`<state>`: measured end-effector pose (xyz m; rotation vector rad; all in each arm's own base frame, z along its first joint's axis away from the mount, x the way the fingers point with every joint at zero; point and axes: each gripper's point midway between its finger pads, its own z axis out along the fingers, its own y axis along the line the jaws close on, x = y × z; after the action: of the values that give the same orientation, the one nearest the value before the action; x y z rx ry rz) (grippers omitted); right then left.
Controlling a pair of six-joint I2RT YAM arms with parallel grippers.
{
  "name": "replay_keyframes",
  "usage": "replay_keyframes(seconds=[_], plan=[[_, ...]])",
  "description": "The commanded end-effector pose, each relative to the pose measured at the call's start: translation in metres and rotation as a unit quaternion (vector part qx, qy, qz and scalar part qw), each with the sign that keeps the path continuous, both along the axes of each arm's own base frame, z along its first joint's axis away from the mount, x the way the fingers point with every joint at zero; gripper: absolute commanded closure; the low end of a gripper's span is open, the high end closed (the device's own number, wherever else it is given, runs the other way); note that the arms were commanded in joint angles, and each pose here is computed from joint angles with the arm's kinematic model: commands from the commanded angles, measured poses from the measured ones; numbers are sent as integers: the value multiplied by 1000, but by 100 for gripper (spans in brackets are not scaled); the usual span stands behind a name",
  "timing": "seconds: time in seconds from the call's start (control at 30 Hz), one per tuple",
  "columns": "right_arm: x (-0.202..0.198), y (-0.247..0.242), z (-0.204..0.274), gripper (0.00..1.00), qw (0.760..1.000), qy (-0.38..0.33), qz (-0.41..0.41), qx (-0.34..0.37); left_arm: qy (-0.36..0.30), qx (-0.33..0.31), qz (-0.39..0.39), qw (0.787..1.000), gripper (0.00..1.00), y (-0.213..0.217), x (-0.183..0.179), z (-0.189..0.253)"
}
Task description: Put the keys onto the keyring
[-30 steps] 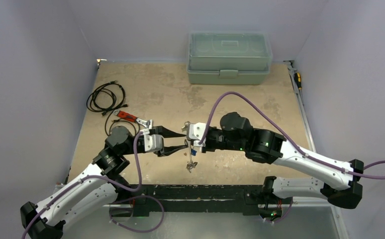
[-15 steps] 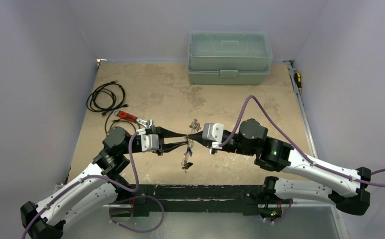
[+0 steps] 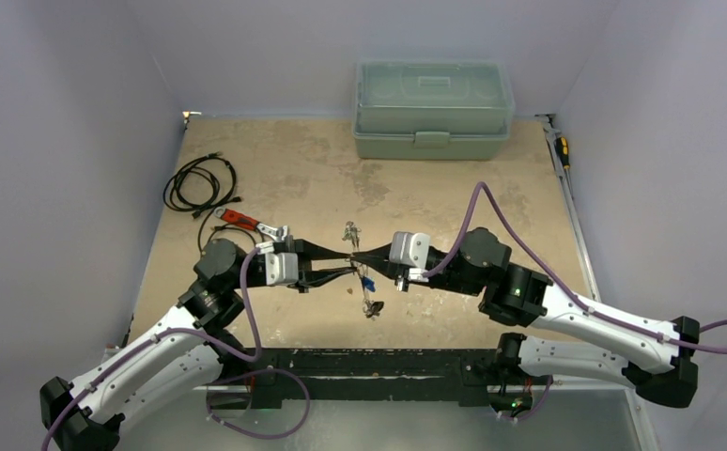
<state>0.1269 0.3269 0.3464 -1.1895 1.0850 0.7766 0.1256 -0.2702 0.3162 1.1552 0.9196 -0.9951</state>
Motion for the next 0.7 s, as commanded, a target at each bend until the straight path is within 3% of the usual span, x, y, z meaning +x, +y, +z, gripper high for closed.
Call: replay_keyframes(seconds=[0.0,0.67], plan=[[-4,-4,46,100,996,-26,6,81,-15,-20,-16,1000,75,0,-8,21],[-14,7,35,100,997,-9,42,66,-11,-46,-11,999,87,4,-10,30]])
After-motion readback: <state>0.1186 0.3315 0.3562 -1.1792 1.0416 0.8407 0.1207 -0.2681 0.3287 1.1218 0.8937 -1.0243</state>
